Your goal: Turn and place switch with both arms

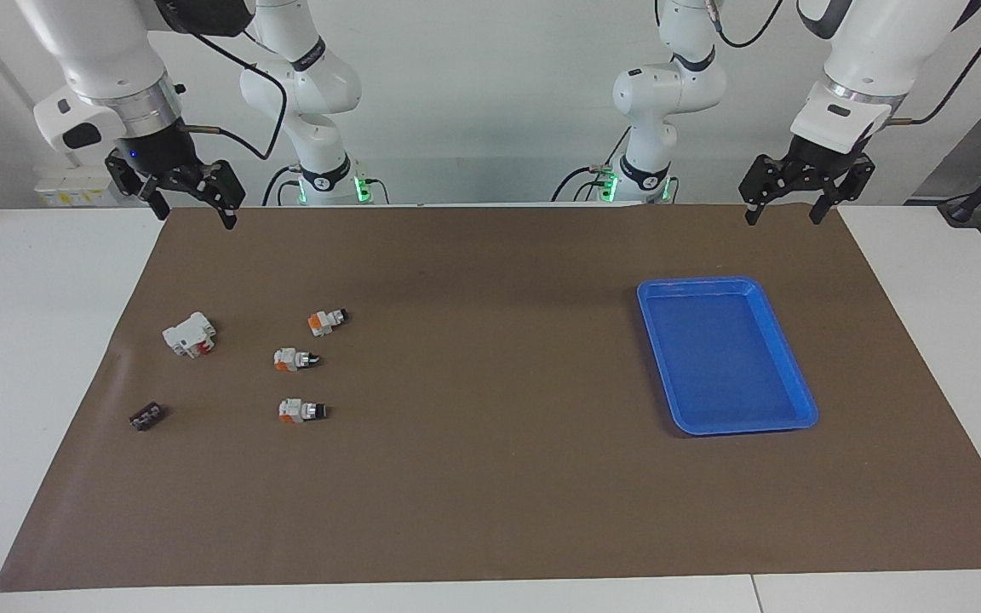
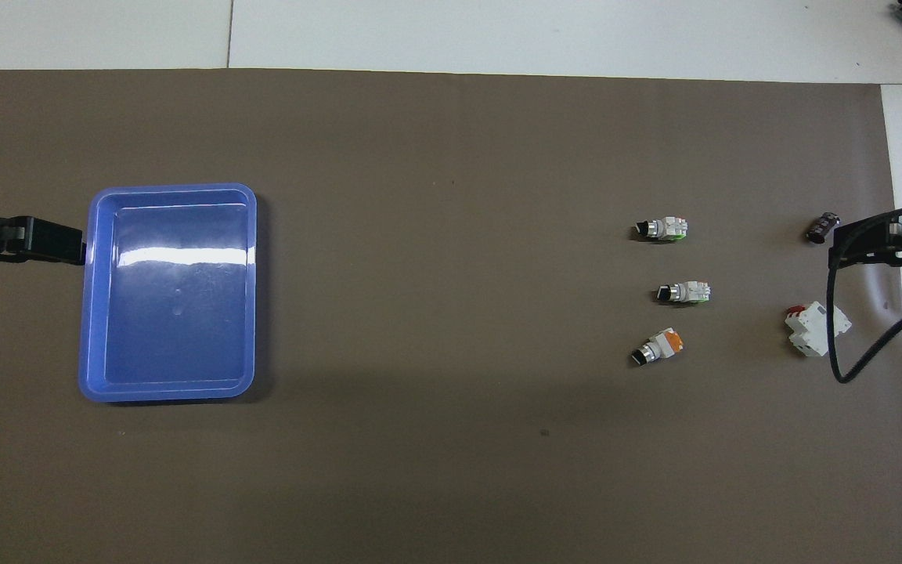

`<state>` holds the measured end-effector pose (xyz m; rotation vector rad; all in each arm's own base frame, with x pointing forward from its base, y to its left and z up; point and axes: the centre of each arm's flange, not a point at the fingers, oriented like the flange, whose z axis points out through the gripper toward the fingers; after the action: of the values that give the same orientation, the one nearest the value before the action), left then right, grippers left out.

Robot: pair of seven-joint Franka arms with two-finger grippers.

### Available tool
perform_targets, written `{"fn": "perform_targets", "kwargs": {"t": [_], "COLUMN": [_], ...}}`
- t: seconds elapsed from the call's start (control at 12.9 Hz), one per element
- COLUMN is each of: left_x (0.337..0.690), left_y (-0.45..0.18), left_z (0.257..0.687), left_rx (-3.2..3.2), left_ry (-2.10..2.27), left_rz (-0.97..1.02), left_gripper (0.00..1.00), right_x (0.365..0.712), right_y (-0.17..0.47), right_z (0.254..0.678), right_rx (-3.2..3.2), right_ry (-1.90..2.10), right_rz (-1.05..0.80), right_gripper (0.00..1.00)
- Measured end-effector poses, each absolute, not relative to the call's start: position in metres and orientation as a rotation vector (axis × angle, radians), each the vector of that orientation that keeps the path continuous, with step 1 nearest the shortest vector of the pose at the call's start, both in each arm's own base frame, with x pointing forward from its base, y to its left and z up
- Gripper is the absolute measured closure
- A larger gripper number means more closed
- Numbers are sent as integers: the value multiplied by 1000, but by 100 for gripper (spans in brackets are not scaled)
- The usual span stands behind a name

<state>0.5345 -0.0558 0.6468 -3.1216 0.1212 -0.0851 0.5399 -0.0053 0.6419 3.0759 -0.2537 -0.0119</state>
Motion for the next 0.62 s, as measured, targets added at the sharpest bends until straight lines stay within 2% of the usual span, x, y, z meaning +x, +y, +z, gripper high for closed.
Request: {"fn": "perform_targets", "kwargs": {"t": [0.62], "left_x": [534], "left_y": [-56], "left_z": [647], "left_rx": [-3122], "left_ry": [121], "left_rz": [-85], "left_gripper": [0], "right_x": [541], "right_y": [2], "right_z": [644], "right_rx": [3082], "right_ry": [-178], "right_rz": [11], "right_gripper": [0]}}
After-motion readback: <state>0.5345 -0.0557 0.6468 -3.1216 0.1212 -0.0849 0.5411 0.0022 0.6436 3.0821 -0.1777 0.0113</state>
